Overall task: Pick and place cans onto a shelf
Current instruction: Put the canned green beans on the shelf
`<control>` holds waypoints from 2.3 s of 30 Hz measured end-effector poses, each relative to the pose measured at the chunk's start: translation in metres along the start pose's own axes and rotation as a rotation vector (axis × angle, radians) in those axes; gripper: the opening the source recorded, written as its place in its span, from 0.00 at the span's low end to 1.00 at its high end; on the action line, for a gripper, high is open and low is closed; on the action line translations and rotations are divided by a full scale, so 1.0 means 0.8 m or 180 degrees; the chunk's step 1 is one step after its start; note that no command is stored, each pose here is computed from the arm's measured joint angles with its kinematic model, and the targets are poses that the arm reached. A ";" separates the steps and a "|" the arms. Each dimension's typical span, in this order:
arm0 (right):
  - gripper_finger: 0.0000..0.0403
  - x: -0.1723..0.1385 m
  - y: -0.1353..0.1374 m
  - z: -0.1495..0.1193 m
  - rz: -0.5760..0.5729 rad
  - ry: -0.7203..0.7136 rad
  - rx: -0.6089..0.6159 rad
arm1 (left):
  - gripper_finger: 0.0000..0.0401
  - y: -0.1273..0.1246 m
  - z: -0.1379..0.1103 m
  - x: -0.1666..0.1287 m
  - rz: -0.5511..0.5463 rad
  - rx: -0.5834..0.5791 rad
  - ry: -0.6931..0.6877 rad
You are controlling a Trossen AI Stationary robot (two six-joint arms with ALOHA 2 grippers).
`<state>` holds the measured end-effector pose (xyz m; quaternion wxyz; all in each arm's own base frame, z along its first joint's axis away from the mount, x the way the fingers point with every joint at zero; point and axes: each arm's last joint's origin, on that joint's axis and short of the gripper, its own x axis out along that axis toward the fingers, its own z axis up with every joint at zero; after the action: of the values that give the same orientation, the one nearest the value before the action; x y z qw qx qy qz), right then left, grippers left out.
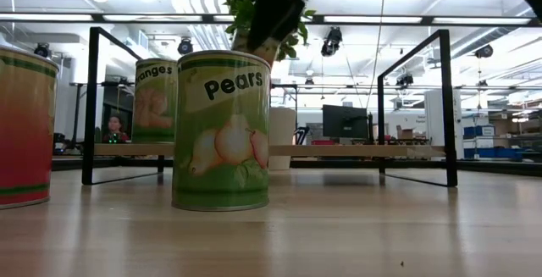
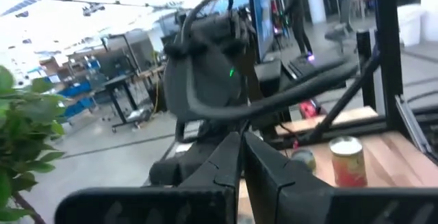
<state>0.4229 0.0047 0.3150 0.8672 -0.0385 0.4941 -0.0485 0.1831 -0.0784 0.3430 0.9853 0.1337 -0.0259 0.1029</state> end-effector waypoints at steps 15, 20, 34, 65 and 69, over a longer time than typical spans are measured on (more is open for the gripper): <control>0.77 0.040 -0.031 0.001 -0.0059 0.0136 -0.0054 | 0.00 0.013 -0.003 -0.016 0.0049 -0.0121 -0.0157; 0.78 0.040 -0.031 0.001 -0.0059 0.0140 -0.0058 | 0.00 0.013 -0.001 -0.015 0.0049 -0.0126 -0.0164; 0.83 0.060 -0.030 0.000 0.0019 0.0200 -0.0130 | 0.00 0.013 0.000 -0.015 0.0048 -0.0137 -0.0177; 0.40 -0.011 -0.037 -0.021 0.0030 0.0454 -0.0130 | 0.00 0.013 0.001 -0.015 0.0041 -0.0129 -0.0168; 0.20 0.016 -0.036 -0.034 0.0038 0.0528 -0.0233 | 0.00 0.013 0.001 -0.015 0.0040 -0.0128 -0.0165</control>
<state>0.4051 -0.0257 0.2934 0.8216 -0.0630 0.5659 -0.0282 0.1689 -0.0710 0.3453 0.9861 0.1164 -0.0544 0.1051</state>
